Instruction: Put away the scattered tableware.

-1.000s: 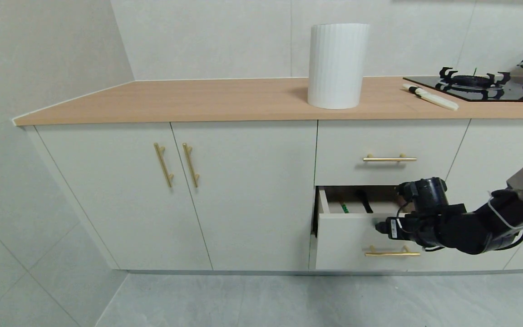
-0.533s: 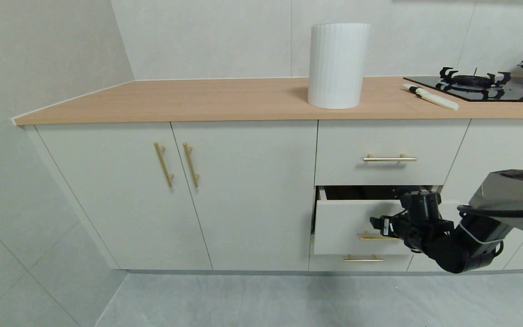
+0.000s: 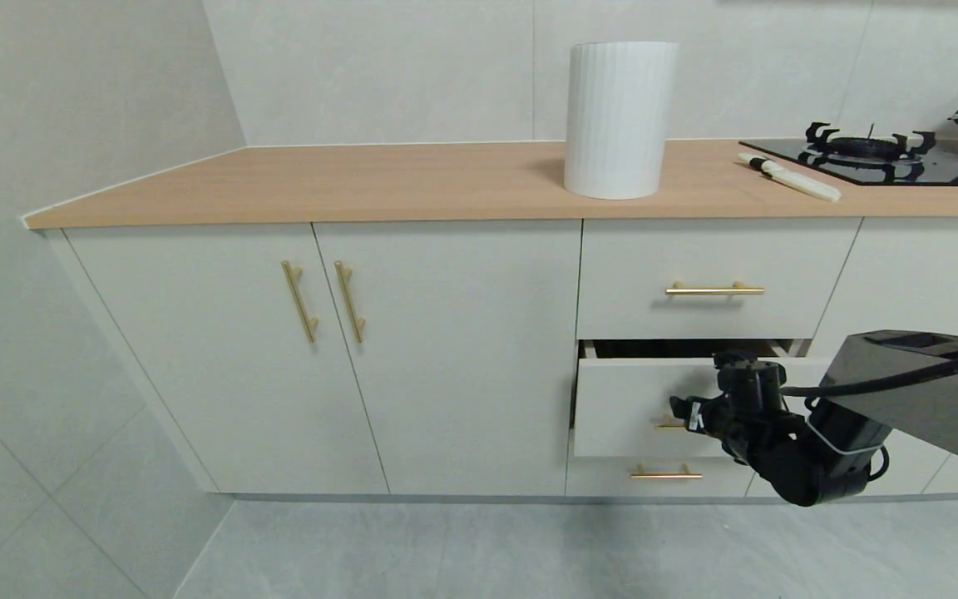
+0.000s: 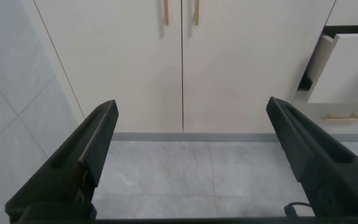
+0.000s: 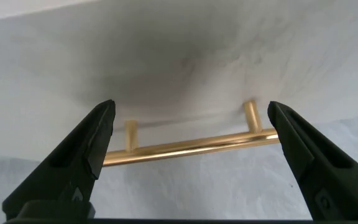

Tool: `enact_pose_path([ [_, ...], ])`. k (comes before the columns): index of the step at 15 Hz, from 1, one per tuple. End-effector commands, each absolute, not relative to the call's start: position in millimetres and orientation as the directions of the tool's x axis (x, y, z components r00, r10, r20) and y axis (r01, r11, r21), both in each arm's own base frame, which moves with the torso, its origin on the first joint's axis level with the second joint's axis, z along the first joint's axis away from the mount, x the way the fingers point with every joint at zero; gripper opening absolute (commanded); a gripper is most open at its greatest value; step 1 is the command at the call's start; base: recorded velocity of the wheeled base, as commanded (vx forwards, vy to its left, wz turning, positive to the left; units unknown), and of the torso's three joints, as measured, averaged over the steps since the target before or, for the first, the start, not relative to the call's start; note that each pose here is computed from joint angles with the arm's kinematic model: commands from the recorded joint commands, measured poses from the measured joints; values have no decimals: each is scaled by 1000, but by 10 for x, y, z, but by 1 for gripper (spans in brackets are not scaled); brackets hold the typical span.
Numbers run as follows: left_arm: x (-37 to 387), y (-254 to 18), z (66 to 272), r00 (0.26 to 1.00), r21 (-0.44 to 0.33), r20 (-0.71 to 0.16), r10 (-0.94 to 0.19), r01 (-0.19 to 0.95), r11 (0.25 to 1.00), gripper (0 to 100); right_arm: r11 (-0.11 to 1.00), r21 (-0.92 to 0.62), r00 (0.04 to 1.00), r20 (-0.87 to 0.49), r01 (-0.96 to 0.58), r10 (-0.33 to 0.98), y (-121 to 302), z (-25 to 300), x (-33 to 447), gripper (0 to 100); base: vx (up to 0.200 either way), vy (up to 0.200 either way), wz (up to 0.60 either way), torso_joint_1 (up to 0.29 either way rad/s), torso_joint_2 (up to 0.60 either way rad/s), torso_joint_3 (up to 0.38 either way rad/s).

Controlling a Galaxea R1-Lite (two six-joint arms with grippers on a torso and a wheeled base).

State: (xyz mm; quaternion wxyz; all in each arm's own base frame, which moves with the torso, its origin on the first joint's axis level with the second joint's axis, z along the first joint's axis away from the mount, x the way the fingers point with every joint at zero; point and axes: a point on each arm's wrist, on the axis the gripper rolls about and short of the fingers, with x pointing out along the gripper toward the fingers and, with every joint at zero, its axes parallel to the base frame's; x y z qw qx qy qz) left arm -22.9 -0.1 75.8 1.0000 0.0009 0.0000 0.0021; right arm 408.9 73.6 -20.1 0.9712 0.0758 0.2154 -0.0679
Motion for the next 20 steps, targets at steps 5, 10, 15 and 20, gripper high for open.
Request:
enact_pose_path([
  [5,-228,-1,758,1000,2,-2,6,-6,1000,100,953,224,921,-375,202,-107,728,-158,4284,100,0,0,0,0,0,0],
  [10,-228,-1,758,1000,2,-2,3,-3,1000,100,940,254,929,-344,229,-134,721,-136,4384,100,0,0,0,0,0,0],
  [15,-229,-2,757,1000,2,0,5,-5,1000,100,919,271,934,-294,286,-204,649,-139,4572,100,0,0,0,0,0,0],
  [20,-228,-1,758,1000,2,-2,5,-5,1000,100,916,281,938,-280,286,-206,648,-126,4613,100,0,0,0,0,0,0],
])
